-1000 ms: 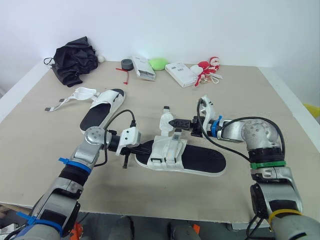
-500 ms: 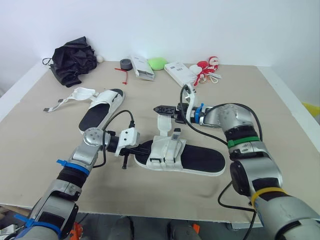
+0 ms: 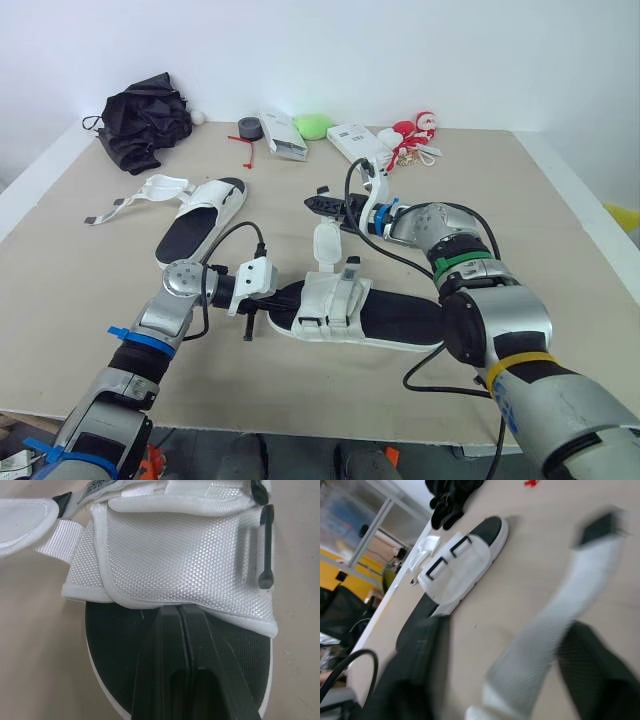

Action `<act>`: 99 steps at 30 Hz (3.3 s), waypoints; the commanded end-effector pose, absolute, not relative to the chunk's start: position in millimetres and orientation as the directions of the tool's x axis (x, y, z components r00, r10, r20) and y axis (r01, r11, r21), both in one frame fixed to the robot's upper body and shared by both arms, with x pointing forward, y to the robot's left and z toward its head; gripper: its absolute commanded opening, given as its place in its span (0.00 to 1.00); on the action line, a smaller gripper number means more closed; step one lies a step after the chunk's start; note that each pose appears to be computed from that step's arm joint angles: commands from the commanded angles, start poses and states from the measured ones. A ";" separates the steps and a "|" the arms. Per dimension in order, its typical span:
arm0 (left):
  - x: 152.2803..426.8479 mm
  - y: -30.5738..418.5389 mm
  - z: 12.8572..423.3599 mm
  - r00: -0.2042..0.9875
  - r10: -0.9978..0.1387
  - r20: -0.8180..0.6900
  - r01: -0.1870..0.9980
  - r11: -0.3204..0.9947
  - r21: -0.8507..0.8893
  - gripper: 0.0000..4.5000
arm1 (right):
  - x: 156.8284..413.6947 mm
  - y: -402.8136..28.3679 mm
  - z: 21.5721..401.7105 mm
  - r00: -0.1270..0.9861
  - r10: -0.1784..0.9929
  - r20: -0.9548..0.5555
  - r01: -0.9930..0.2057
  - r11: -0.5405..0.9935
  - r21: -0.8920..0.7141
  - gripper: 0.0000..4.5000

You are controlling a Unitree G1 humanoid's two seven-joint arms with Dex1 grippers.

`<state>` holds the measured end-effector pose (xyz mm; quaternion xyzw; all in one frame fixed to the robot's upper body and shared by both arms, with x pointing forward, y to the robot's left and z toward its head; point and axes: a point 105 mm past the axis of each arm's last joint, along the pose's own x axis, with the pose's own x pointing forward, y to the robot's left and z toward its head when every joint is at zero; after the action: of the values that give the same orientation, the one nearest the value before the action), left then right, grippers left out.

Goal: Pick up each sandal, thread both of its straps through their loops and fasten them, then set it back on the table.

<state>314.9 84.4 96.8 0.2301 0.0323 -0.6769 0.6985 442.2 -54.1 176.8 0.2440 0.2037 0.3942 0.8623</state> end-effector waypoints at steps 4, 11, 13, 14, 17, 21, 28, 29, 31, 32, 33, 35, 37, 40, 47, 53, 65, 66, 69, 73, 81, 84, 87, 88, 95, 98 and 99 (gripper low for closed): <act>299.4 92.0 47.8 0.025 -0.879 -0.476 0.993 -0.032 0.111 0.00 | 439.7 -50.7 207.5 0.556 0.829 -0.055 -0.695 0.500 0.516 0.01; 301.0 88.8 48.2 0.020 -0.881 -0.472 0.993 -0.036 0.109 0.00 | 412.0 -51.1 235.5 0.386 0.915 0.115 -0.893 0.339 0.298 0.01; 301.6 88.3 48.4 0.018 -0.881 -0.472 0.993 -0.039 0.110 0.00 | 394.8 -52.4 247.2 0.317 0.930 0.187 -0.939 0.281 0.196 0.01; 301.8 88.2 48.4 0.017 -0.881 -0.472 0.993 -0.040 0.110 0.00 | 384.9 -53.5 252.0 0.285 0.935 0.211 -0.955 0.259 0.145 0.01; 302.1 88.0 48.6 0.014 -0.881 -0.472 0.993 -0.043 0.110 0.00 | 351.8 -53.6 259.6 0.203 0.950 0.235 -0.976 0.217 -0.034 0.01; 303.0 89.2 49.1 0.013 -0.880 -0.475 0.993 -0.045 0.110 0.00 | 328.6 -51.2 263.9 0.256 0.929 0.268 -0.889 0.335 -0.312 0.01; 304.1 91.0 50.0 0.009 -0.877 -0.481 0.993 -0.049 0.109 0.00 | 294.8 -40.8 217.6 0.261 0.964 0.055 -0.551 0.195 -0.811 0.01; 304.3 91.4 50.2 0.009 -0.876 -0.481 0.993 -0.050 0.109 0.00 | 291.1 -40.4 214.4 0.248 0.968 0.042 -0.511 0.167 -0.843 0.01; 304.9 92.0 50.4 0.007 -0.875 -0.484 0.993 -0.052 0.109 0.00 | 277.6 -43.3 206.8 0.206 0.979 0.002 -0.293 0.064 -0.954 0.01; 305.1 92.0 50.4 0.007 -0.874 -0.485 0.993 -0.053 0.109 0.00 | 272.9 -44.8 203.2 0.186 0.982 -0.016 -0.213 0.025 -0.977 0.01; 305.2 92.2 50.5 0.007 -0.874 -0.486 0.993 -0.053 0.109 0.00 | 269.8 -46.3 200.7 0.169 0.985 -0.025 -0.168 0.004 -0.986 0.01; 305.4 92.4 50.5 0.006 -0.874 -0.486 0.993 -0.054 0.109 0.00 | 266.9 -47.6 199.0 0.146 0.989 -0.027 -0.103 -0.012 -0.995 0.01; 305.3 92.6 50.4 0.005 -0.873 -0.487 0.993 -0.055 0.108 0.00 | 260.5 -47.8 191.1 0.112 0.992 -0.063 -0.057 -0.057 -0.997 0.01; 305.6 92.8 50.2 0.003 -0.872 -0.489 0.993 -0.056 0.107 0.00 | 255.9 -50.6 174.7 0.090 0.987 -0.132 -0.036 -0.129 -0.991 0.01; 308.3 90.7 51.7 -0.001 -0.872 -0.489 0.992 -0.063 0.111 0.00 | 266.0 -58.9 151.3 0.144 0.958 -0.250 -0.110 -0.235 -0.966 0.41; 308.0 90.4 51.0 -0.006 -0.872 -0.489 0.992 -0.067 0.106 0.00 | 268.0 -79.7 143.7 0.186 0.909 -0.372 -0.137 -0.351 -0.926 0.71; 309.5 87.2 50.1 -0.016 -0.875 -0.484 0.992 -0.076 0.104 0.00 | 238.6 -134.0 215.4 0.350 0.911 -0.217 -0.758 0.139 -0.637 0.71; 309.6 87.3 50.0 -0.017 -0.875 -0.485 0.991 -0.078 0.105 0.00 | 225.5 -128.6 217.4 0.309 0.927 -0.212 -0.844 0.165 -0.510 0.71; 309.2 87.3 49.8 -0.023 -0.872 -0.490 0.990 -0.087 0.109 0.00 | 188.3 -111.0 222.7 0.174 0.970 -0.168 -0.981 0.157 -0.111 0.71; 308.1 86.6 49.9 -0.028 -0.869 -0.493 0.989 -0.096 0.114 0.00 | 170.6 -105.0 196.8 0.121 0.959 -0.257 -0.950 0.187 0.249 0.71; 305.2 86.0 48.9 -0.037 -0.867 -0.497 0.988 -0.106 0.112 0.00 | 194.6 -94.4 133.5 0.192 0.860 -0.473 -0.819 0.406 0.405 0.71; 305.8 86.6 49.9 -0.034 -0.867 -0.497 0.988 -0.104 0.113 0.00 | 202.1 -91.4 127.4 0.200 0.830 -0.521 -0.823 0.430 0.370 0.71; 306.1 87.6 50.5 -0.030 -0.867 -0.498 0.988 -0.100 0.115 0.00 | 205.1 -89.7 122.7 0.193 0.812 -0.551 -0.826 0.438 0.355 0.71; 306.0 88.0 50.3 -0.028 -0.867 -0.498 0.988 -0.098 0.115 0.00 | 204.8 -88.3 121.8 0.185 0.812 -0.553 -0.828 0.432 0.358 0.71; 304.8 90.3 49.0 -0.022 -0.867 -0.498 0.990 -0.089 0.111 0.00 | 214.9 -78.0 115.9 0.170 0.809 -0.563 -0.827 0.428 0.365 0.71; 305.5 91.1 49.4 -0.016 -0.867 -0.497 0.990 -0.083 0.112 0.00 | 222.8 -74.1 114.7 0.178 0.810 -0.559 -0.817 0.438 0.375 0.71; 305.7 90.9 49.7 -0.015 -0.868 -0.497 0.990 -0.082 0.113 0.00 | 224.6 -72.7 114.8 0.178 0.811 -0.557 -0.816 0.439 0.377 0.71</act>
<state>319.7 78.9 95.2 0.2326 0.0355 -0.6938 0.6807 221.8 -75.4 110.1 0.0023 0.3685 0.5258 0.7666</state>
